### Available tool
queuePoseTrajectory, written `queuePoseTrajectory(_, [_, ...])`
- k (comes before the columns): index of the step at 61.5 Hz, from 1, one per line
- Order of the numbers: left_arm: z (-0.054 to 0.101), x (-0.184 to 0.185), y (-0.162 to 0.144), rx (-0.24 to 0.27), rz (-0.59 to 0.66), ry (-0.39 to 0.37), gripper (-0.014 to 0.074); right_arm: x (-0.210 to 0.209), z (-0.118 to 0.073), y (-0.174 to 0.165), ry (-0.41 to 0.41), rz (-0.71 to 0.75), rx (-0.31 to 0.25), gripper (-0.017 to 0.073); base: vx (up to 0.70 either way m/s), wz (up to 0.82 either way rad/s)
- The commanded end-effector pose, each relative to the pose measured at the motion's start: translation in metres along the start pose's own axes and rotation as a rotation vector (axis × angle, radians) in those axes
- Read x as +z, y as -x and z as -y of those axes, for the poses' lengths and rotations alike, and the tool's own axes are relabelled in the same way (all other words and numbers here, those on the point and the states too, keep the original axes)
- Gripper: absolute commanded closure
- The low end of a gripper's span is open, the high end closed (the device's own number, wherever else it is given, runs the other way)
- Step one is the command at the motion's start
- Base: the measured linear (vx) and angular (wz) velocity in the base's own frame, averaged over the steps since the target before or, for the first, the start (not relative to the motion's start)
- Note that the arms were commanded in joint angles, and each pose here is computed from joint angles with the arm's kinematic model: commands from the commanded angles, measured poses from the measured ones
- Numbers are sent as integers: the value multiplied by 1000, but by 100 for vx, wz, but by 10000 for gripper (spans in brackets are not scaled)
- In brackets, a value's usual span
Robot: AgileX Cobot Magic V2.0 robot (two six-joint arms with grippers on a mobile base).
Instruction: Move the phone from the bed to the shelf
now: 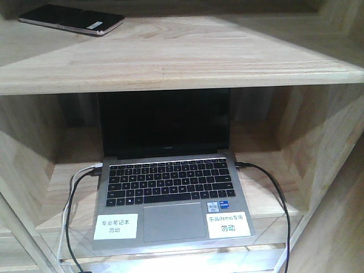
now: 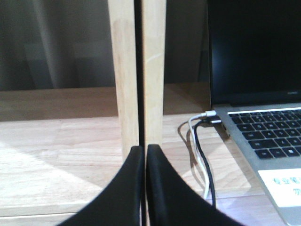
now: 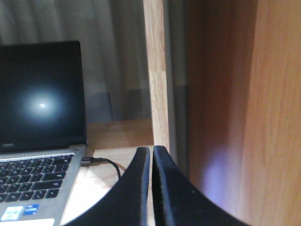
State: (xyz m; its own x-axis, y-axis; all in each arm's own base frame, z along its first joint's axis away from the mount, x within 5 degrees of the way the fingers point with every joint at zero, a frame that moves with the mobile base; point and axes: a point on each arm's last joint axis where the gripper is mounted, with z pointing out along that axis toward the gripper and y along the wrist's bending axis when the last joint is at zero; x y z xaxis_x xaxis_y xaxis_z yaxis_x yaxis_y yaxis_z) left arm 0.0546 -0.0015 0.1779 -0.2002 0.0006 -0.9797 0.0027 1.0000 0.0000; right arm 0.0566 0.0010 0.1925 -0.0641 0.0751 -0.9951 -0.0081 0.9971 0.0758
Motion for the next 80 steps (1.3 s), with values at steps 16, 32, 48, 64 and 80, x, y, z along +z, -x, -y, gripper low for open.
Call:
queuePoseTrajectory(16, [-1, 0, 6, -14, 77, 10, 593, 0, 0, 5, -3, 81, -35, 564, 0, 0])
queuePoseTrajectory(32, [-1, 0, 6, -14, 77, 10, 593, 0, 0, 5, -3, 81, -35, 564, 0, 0])
queuePoseTrajectory(48, [-1, 0, 6, -14, 77, 10, 593, 0, 0, 5, -3, 81, -35, 564, 0, 0])
queuePoseTrajectory(64, [-1, 0, 6, -14, 77, 10, 593, 0, 0, 5, -3, 81, -35, 564, 0, 0])
queuePoseTrajectory(80, [-1, 0, 6, -14, 77, 10, 593, 0, 0, 5, -3, 81, -35, 564, 0, 0])
